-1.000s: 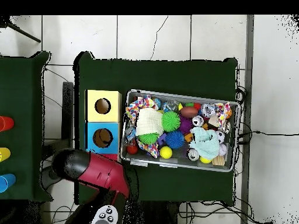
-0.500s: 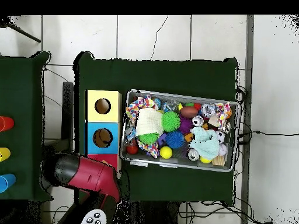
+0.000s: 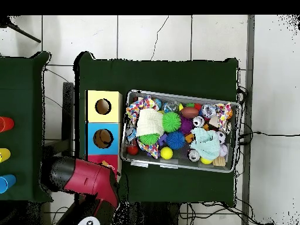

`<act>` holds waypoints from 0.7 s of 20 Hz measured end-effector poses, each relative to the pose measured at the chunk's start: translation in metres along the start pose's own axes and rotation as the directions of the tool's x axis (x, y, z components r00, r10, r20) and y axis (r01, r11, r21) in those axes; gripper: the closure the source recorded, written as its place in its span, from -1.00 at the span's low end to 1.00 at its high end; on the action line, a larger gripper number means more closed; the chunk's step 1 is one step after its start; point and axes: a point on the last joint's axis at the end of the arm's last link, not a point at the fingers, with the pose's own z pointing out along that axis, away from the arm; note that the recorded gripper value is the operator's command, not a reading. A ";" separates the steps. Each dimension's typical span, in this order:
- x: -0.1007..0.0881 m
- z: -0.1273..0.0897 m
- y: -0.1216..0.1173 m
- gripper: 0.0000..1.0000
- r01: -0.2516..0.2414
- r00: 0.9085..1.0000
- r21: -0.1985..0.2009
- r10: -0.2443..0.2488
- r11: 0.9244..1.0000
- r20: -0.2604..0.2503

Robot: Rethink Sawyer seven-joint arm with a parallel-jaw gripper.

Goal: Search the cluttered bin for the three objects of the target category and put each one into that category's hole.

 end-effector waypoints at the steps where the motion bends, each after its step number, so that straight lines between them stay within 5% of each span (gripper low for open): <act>1: -0.002 -0.002 0.000 1.00 0.000 1.000 -0.002 0.000 1.000 0.007; 14: -0.037 -0.026 0.017 1.00 -0.021 0.996 -0.049 0.025 0.999 0.087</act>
